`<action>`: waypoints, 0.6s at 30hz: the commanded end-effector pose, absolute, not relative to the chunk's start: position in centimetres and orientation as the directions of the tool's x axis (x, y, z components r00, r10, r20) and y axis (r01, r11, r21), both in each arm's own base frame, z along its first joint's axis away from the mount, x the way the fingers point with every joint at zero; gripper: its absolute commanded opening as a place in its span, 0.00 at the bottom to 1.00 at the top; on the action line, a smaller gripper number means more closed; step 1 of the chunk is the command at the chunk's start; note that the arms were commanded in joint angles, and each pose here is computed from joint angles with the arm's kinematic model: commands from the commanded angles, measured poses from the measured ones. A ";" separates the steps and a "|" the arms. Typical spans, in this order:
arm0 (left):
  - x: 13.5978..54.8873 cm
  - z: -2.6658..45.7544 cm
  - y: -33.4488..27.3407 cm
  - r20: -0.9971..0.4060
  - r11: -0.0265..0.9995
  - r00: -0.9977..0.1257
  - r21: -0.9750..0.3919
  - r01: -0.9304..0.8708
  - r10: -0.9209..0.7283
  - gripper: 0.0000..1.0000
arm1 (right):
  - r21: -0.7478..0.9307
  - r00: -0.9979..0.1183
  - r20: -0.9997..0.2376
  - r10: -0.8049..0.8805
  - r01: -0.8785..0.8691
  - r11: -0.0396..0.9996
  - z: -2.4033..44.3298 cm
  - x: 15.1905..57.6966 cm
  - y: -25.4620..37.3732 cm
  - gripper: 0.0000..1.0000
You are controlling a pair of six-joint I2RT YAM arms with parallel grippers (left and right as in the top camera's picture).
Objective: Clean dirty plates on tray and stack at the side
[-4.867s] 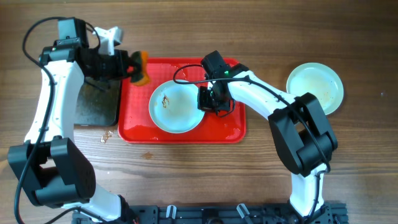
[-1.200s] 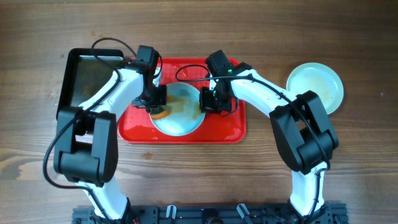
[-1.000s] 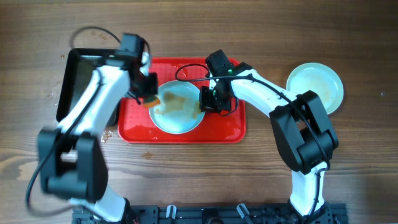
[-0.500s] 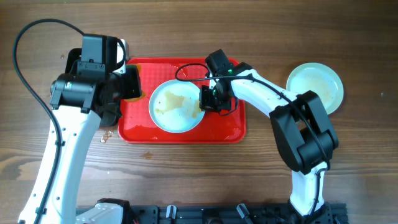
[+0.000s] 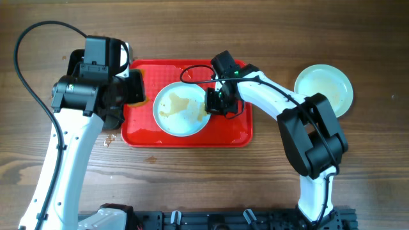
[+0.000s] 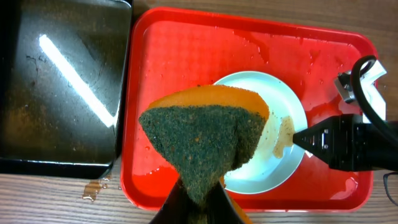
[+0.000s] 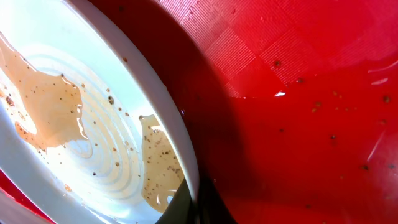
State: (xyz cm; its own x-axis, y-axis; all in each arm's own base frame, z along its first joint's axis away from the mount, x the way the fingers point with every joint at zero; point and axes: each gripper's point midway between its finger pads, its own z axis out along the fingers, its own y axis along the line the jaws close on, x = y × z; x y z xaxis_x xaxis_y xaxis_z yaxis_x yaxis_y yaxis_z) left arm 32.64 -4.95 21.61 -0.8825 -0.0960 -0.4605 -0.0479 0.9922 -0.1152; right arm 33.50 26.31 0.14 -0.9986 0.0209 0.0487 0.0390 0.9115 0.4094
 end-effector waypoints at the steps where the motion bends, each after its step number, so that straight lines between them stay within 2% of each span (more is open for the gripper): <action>1: 32.3 22.3 -4.7 -0.474 0.992 -0.874 -0.111 -0.063 -0.109 0.04 | 0.356 -0.997 0.067 0.032 0.054 0.933 -1.5 33.2 25.1 0.04; 7: 32.1 22.3 -4.6 -0.469 0.992 -0.877 -0.109 -0.064 -0.108 0.04 | 0.333 -0.998 0.057 0.037 0.053 0.941 -1.4 33.3 24.6 0.05; 13: 31.7 22.8 -4.7 -0.478 0.992 -0.872 -0.113 -0.057 -0.105 0.04 | 0.257 -0.999 -0.039 0.029 0.018 0.966 0.6 34.3 23.0 0.05; 18: 31.0 23.3 -4.6 -0.482 0.992 -0.870 -0.118 -0.055 -0.105 0.04 | 0.265 -0.995 -0.099 0.035 0.008 0.964 2.8 34.9 22.9 0.04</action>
